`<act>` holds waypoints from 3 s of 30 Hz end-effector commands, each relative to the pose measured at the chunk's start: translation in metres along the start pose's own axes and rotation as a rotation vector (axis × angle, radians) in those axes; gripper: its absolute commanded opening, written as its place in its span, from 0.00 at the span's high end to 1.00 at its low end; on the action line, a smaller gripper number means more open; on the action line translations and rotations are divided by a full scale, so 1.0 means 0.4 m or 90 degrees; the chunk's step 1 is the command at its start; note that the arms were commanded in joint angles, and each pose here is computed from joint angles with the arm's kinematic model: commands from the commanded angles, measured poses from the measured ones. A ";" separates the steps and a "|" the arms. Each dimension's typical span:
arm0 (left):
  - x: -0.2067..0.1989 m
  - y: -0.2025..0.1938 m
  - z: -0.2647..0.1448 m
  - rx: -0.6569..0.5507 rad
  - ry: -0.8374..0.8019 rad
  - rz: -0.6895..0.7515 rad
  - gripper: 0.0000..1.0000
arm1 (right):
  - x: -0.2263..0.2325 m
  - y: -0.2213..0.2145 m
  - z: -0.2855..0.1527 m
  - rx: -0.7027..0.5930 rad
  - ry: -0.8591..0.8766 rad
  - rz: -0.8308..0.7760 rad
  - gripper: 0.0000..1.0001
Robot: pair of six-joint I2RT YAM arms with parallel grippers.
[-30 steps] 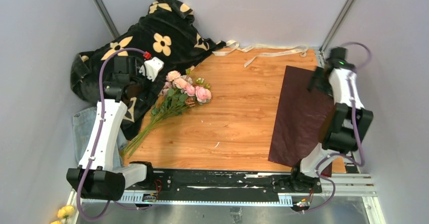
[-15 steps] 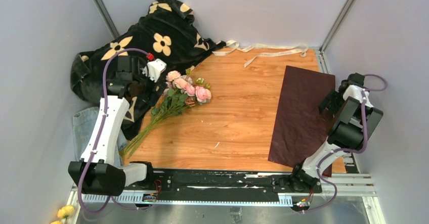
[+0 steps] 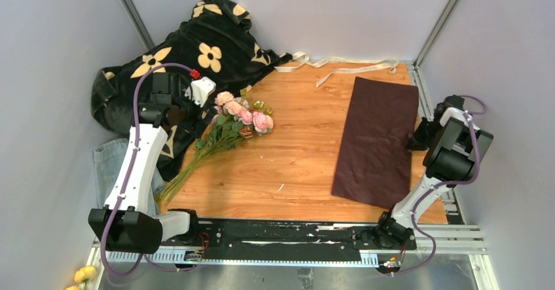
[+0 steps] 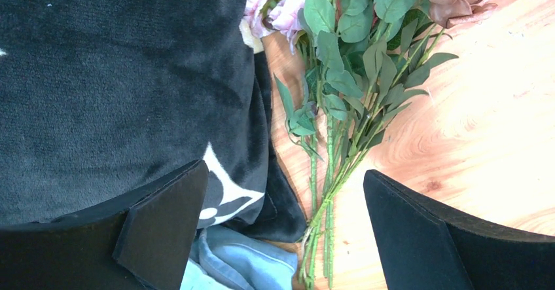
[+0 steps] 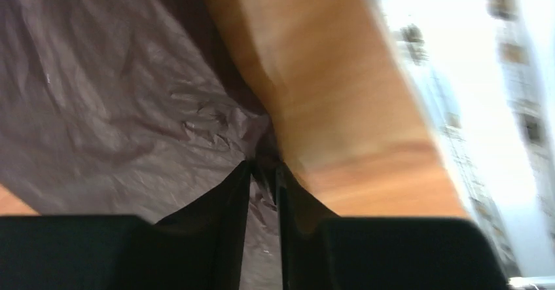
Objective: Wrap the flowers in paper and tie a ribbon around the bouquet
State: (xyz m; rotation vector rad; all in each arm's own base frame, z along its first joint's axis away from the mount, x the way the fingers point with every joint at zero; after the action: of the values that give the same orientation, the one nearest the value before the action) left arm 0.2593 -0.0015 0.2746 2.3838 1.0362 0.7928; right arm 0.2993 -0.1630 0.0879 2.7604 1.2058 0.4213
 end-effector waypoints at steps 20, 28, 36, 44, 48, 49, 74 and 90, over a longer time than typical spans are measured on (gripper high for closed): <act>-0.050 -0.032 0.000 0.000 -0.059 -0.012 0.00 | 0.615 -0.340 -0.215 -0.036 0.006 -0.576 0.34; -0.062 -0.033 -0.022 -0.023 -0.058 -0.009 0.00 | 0.591 -0.806 -0.337 -0.148 -0.011 -1.340 0.31; -0.096 -0.074 -0.038 -0.016 -0.071 0.004 0.00 | 0.414 -0.824 -0.260 -0.142 -0.259 -1.580 0.31; -0.100 -0.070 -0.036 -0.023 -0.082 0.005 0.00 | 0.297 -0.854 -0.225 -0.081 -0.281 -1.659 0.30; -0.096 -0.068 -0.034 -0.021 -0.082 0.005 0.00 | 0.292 -0.880 -0.234 -0.035 -0.230 -1.646 0.30; -0.096 -0.068 -0.033 -0.021 -0.083 0.005 0.00 | 0.286 -0.892 -0.225 -0.016 -0.210 -1.650 0.30; -0.101 -0.066 -0.035 -0.029 -0.088 0.003 0.00 | 0.310 -0.894 -0.133 -0.212 -0.305 -1.722 0.32; -0.101 -0.056 -0.043 -0.043 -0.091 0.001 0.00 | 0.427 -0.799 -0.223 -0.388 -0.263 -1.441 1.00</act>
State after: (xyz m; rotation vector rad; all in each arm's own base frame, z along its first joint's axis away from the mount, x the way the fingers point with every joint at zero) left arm 0.2165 -0.0130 0.2556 2.3701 0.9573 0.6398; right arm 0.1410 0.1753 0.1104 -0.2662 2.3431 -0.2338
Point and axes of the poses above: each gripper's point midway between its finger pads, its own z axis out along the fingers, its own x axis along the line the jaws close on, y = z × x, the point moved 7 cm from there along -z, back along the fingers, and after that the axes turned 6 degrees about z, right-handed, at the moved point
